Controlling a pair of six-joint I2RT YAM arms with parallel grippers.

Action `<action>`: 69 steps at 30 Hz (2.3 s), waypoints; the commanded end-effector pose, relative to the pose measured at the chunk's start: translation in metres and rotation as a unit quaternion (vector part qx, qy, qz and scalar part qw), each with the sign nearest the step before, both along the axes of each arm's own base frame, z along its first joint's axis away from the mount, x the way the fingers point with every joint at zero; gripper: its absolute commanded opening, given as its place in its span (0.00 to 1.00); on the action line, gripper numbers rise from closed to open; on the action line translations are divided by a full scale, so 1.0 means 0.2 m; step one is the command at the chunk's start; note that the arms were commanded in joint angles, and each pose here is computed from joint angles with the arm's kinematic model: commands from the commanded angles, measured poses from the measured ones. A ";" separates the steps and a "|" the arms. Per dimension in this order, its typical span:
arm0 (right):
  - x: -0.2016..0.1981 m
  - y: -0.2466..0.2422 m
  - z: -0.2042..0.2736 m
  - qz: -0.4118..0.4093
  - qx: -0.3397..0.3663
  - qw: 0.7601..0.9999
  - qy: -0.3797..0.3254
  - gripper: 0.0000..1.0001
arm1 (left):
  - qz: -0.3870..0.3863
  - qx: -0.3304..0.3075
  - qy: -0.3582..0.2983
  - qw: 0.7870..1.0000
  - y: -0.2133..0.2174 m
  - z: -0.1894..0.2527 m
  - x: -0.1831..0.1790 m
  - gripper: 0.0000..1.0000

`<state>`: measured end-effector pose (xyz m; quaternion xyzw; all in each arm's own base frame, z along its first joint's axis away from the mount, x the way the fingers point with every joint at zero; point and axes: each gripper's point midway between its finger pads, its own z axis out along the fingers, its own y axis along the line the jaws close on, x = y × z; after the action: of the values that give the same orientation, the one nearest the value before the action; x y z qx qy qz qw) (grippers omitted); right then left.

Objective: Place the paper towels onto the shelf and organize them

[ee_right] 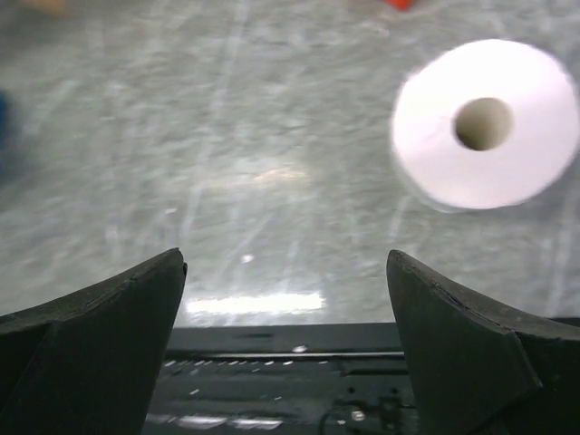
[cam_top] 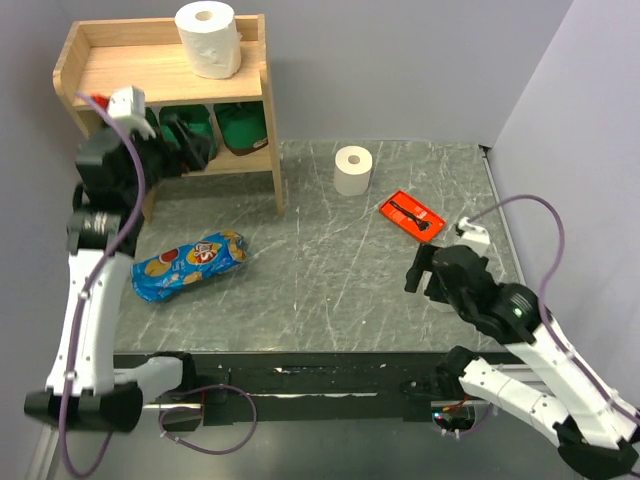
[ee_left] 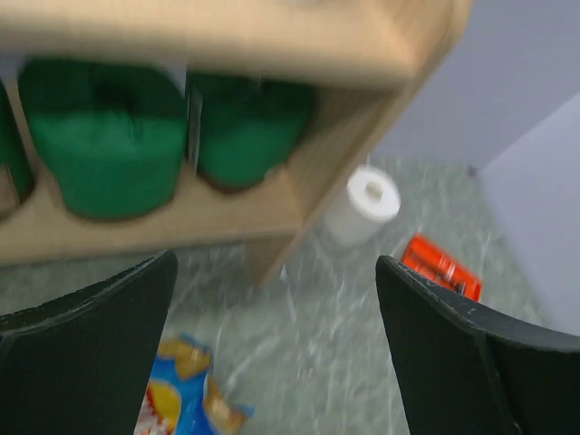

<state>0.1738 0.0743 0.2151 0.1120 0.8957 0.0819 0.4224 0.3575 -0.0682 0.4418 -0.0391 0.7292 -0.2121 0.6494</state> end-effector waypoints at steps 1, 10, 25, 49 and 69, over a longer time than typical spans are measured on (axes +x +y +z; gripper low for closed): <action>0.08 -0.10 -0.01 -0.039 -0.089 0.995 0.013 0.99 | -0.027 0.042 0.023 0.999 -0.02 -0.27 -0.13 0.96; 0.31 -0.14 -0.08 -0.032 -0.108 0.992 0.057 0.99 | -0.075 0.028 0.045 0.996 -0.12 -0.72 -0.34 0.96; 0.46 -0.32 -0.28 -0.069 -0.073 0.987 0.122 0.83 | -0.018 -0.042 0.067 0.997 -0.06 -0.76 -0.39 0.96; 0.48 -0.34 -0.57 -0.046 -0.040 0.980 0.188 0.82 | 0.013 -0.005 0.023 1.000 0.01 -0.71 -0.47 0.96; 0.45 -0.34 -0.38 -0.073 -0.023 0.988 0.135 0.83 | 0.007 -0.004 0.024 1.000 0.00 -0.72 -0.47 0.96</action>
<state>0.2606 0.0042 0.1277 0.1677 0.9446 0.0035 0.2822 0.2625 -0.0671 0.2921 -0.0592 0.7504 -0.2075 0.6248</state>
